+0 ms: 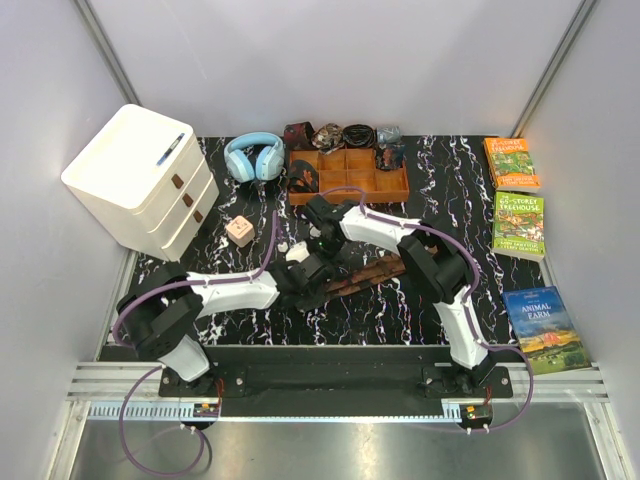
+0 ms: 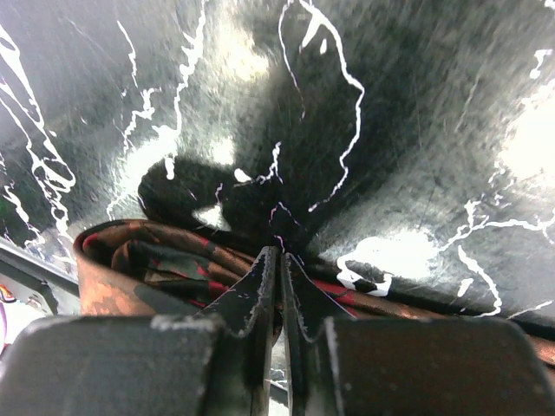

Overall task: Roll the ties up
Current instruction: Roll the tie at the center of the board.

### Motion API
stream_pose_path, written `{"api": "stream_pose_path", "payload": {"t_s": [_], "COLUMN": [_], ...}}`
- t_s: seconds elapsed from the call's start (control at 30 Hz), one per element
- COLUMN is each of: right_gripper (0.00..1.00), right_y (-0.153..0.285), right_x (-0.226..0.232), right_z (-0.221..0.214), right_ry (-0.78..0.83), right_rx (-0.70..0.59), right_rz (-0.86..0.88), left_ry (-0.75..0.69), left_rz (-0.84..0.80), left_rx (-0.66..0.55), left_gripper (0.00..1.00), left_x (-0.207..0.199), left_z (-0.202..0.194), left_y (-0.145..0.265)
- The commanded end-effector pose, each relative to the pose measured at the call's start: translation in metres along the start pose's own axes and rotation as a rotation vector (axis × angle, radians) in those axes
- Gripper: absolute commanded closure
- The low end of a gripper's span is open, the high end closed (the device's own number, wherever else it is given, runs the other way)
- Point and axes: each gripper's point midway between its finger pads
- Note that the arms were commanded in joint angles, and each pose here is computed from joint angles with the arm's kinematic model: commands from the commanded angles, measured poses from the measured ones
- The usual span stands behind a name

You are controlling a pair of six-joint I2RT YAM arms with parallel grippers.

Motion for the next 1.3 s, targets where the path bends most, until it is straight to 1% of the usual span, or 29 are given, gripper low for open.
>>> {"api": "stream_pose_path", "payload": {"t_s": [0.0, 0.13, 0.27, 0.4, 0.43, 0.47, 0.6, 0.67, 0.73, 0.77, 0.83, 0.87, 0.93, 0.97, 1.0, 1.03, 1.07, 1.13, 1.17, 1.2, 1.27], "right_gripper": [0.87, 0.87, 0.85, 0.85, 0.85, 0.85, 0.85, 0.85, 0.85, 0.85, 0.85, 0.85, 0.85, 0.85, 0.85, 0.85, 0.85, 0.85, 0.85, 0.85, 0.86], "right_y": [0.007, 0.01, 0.008, 0.009, 0.007, 0.008, 0.012, 0.018, 0.024, 0.029, 0.04, 0.045, 0.059, 0.062, 0.067, 0.068, 0.069, 0.068, 0.061, 0.061, 0.048], "right_x": [0.005, 0.009, 0.003, -0.007, -0.016, -0.019, -0.035, -0.038, -0.038, -0.039, -0.037, -0.034, -0.024, -0.019, -0.013, -0.008, -0.004, 0.0, -0.001, 0.001, -0.001], "right_z": [-0.026, -0.029, -0.022, 0.001, 0.004, 0.012, 0.022, 0.031, 0.034, 0.039, 0.045, 0.05, 0.06, 0.063, 0.067, 0.07, 0.074, 0.079, 0.077, 0.08, 0.076], "right_ry": [-0.003, -0.019, -0.03, -0.047, -0.064, -0.067, -0.064, -0.048, -0.041, -0.039, -0.037, -0.037, -0.036, -0.035, -0.04, -0.034, -0.035, -0.033, -0.034, -0.031, -0.031], "right_rx": [0.065, 0.073, 0.062, 0.02, 0.023, 0.009, 0.007, -0.013, -0.019, -0.035, -0.062, -0.079, -0.122, -0.129, -0.148, -0.156, -0.169, -0.174, -0.155, -0.159, -0.122], "right_rz": [0.013, 0.037, 0.011, 0.0, -0.007, -0.01, -0.051, -0.065, -0.076, -0.084, -0.089, -0.084, -0.058, -0.032, -0.013, 0.012, 0.025, 0.044, 0.043, 0.046, 0.038], "left_ry": [-0.035, -0.038, -0.055, -0.092, -0.098, -0.1, -0.102, -0.106, -0.111, -0.126, -0.147, -0.173, -0.164, -0.168, -0.138, -0.132, -0.098, -0.069, -0.038, -0.03, -0.029], "left_rz": [0.095, 0.095, 0.08, 0.055, 0.038, 0.041, 0.031, 0.032, 0.009, 0.02, -0.011, 0.033, 0.031, 0.068, 0.042, 0.039, 0.018, 0.007, 0.004, 0.006, -0.003], "left_rx": [-0.036, -0.039, -0.034, -0.033, -0.03, -0.029, -0.026, -0.031, -0.049, -0.052, -0.077, -0.078, -0.112, -0.129, -0.141, -0.146, -0.152, -0.157, -0.164, -0.163, -0.151], "left_gripper": [0.99, 1.0, 0.99, 0.94, 0.93, 0.92, 0.9, 0.85, 0.83, 0.8, 0.76, 0.75, 0.74, 0.73, 0.69, 0.68, 0.68, 0.73, 0.75, 0.79, 0.86], "left_x": [0.032, 0.033, 0.027, 0.015, 0.009, 0.01, 0.009, 0.011, 0.006, 0.009, -0.002, 0.009, 0.009, 0.023, 0.028, 0.035, 0.044, 0.056, 0.067, 0.072, 0.075], "left_z": [0.003, 0.002, -0.003, -0.014, -0.019, -0.021, -0.032, -0.032, -0.031, -0.032, -0.029, -0.028, -0.019, -0.013, -0.007, -0.004, 0.001, 0.003, 0.003, 0.002, -0.002], "left_y": [-0.011, -0.011, -0.009, 0.002, 0.007, 0.01, 0.021, 0.028, 0.039, 0.045, 0.061, 0.067, 0.086, 0.094, 0.106, 0.111, 0.116, 0.119, 0.117, 0.115, 0.108]}}
Point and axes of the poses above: each gripper's point midway between its finger pads, its own y axis back along the fingers, its own x axis along the line the jaws close on, z = x × y, and after that the axes turned 8 degrees about y, right-handed
